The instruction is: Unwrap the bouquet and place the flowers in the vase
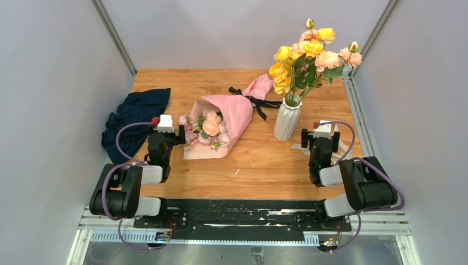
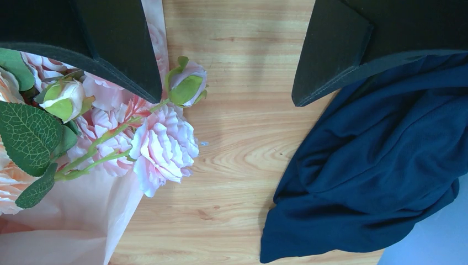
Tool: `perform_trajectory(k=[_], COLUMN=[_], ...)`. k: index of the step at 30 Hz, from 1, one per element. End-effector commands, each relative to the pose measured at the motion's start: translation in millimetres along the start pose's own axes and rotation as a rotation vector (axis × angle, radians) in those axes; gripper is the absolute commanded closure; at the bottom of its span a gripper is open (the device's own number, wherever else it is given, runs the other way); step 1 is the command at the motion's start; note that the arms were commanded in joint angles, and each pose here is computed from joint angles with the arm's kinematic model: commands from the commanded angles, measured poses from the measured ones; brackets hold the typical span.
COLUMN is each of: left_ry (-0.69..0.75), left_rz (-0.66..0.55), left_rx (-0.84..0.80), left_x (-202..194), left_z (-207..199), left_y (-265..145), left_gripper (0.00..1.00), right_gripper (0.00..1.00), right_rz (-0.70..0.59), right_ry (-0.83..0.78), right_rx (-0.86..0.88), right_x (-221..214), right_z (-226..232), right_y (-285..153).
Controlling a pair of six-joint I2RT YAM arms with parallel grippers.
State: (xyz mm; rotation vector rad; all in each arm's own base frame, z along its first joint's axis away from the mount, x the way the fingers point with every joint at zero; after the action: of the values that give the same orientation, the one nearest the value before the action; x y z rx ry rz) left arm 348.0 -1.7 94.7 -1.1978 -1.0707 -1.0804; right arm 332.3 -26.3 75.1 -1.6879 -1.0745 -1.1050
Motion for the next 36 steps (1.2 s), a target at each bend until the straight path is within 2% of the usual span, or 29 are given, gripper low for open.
perform_trajectory(k=[1,27,33,36], left_ry=[-0.006,-0.005,-0.016,0.058], left_rz=[-0.018,-0.018,-0.016,-0.047], left_rx=[0.016,0.018,0.063,0.058], left_x=[6.9,6.5,28.8,58.4], left_z=[3.8,4.2,11.7,3.9], left_y=[3.4,2.9,-1.0,-9.4], left_gripper=[0.00,0.00,0.00,0.00], right_gripper=[0.00,0.00,0.00,0.00], right_rz=[-0.010,-0.003,-0.045,-0.021], right_ry=[0.020,0.037,0.053,0.025], right_rx=[-0.039,-0.058,-0.047,-0.032], right_x=[4.1,3.9,7.7,7.6], right_z=[-8.0,-13.1,-14.1,-10.4], right_y=[4.4,5.3,-2.0,2.1])
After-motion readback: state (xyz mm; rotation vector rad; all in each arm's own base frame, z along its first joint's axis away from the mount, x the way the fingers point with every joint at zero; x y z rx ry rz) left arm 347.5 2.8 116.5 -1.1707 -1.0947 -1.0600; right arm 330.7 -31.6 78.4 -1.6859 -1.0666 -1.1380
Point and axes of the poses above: each gripper's point midway between its finger pads, its own y axis out along the fingers, its own z axis along the line the jaws close on, x = y × z, the point moved 1 cm from there along -y, back along the fingers, and after that the axes turned 2 degrees about -y, right-handed, at the moved point
